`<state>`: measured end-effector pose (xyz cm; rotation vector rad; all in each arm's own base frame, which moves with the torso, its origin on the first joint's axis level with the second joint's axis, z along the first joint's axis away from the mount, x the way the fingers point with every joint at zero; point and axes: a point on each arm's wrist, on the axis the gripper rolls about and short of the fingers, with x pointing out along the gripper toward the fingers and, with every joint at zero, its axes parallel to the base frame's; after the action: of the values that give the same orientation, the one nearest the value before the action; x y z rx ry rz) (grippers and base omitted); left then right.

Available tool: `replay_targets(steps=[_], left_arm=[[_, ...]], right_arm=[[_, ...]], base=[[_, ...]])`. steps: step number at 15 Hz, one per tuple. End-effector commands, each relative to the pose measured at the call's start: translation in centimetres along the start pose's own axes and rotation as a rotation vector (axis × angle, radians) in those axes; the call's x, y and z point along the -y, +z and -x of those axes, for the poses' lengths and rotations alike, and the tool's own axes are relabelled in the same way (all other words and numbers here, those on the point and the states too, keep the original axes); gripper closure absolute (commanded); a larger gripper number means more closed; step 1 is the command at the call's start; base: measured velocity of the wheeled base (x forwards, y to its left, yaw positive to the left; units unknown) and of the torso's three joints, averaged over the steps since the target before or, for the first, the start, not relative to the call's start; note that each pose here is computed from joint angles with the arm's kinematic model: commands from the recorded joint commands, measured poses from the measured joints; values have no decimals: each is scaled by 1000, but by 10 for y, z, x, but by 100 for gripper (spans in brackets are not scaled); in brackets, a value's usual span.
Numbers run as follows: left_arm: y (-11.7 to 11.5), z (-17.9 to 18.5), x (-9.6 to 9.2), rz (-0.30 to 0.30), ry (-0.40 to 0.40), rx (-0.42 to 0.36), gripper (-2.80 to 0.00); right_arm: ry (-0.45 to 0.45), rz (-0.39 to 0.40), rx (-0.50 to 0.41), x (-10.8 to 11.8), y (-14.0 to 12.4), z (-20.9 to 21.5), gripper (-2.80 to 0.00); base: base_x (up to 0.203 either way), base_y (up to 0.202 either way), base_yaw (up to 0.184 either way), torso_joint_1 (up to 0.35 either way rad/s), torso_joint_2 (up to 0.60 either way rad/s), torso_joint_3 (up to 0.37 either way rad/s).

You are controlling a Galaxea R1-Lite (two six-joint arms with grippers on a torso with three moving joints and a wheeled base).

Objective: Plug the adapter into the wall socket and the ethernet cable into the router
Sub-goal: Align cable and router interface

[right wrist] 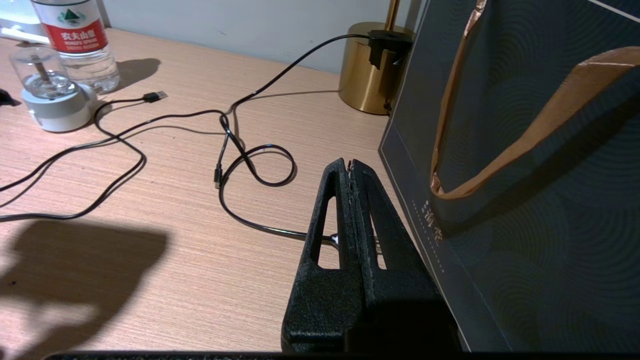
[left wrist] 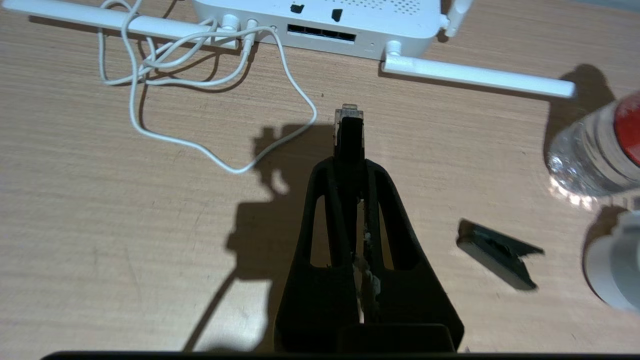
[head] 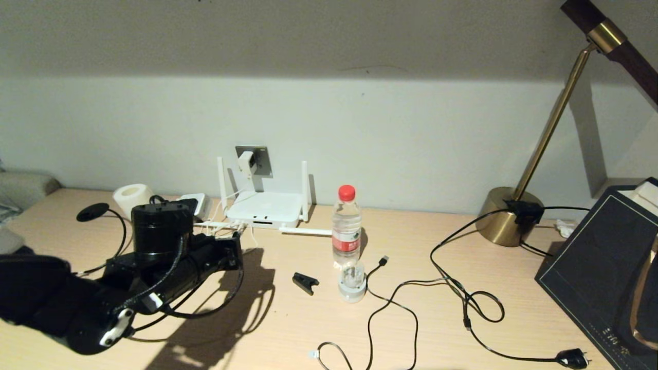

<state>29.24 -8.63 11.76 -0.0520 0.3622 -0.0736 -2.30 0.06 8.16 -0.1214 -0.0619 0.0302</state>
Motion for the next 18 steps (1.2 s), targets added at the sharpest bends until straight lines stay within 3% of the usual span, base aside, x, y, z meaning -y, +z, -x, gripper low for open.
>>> replay_targets(steps=[1, 7, 18], left_arm=[[-7, -21, 1, -1, 10, -15, 0], [-21, -50, -1, 5, 32, -55, 0], [-31, -84, -1, -1, 33, -38, 0]], right_arm=[[4, 0, -24, -1, -6, -2, 0], [4, 1, -24, -1, -6, -2, 0], [4, 1, -24, -1, -6, -2, 0]], base=[[0, 0, 0, 0, 0, 0], [0, 0, 0, 0, 0, 0], [0, 0, 0, 0, 0, 0]])
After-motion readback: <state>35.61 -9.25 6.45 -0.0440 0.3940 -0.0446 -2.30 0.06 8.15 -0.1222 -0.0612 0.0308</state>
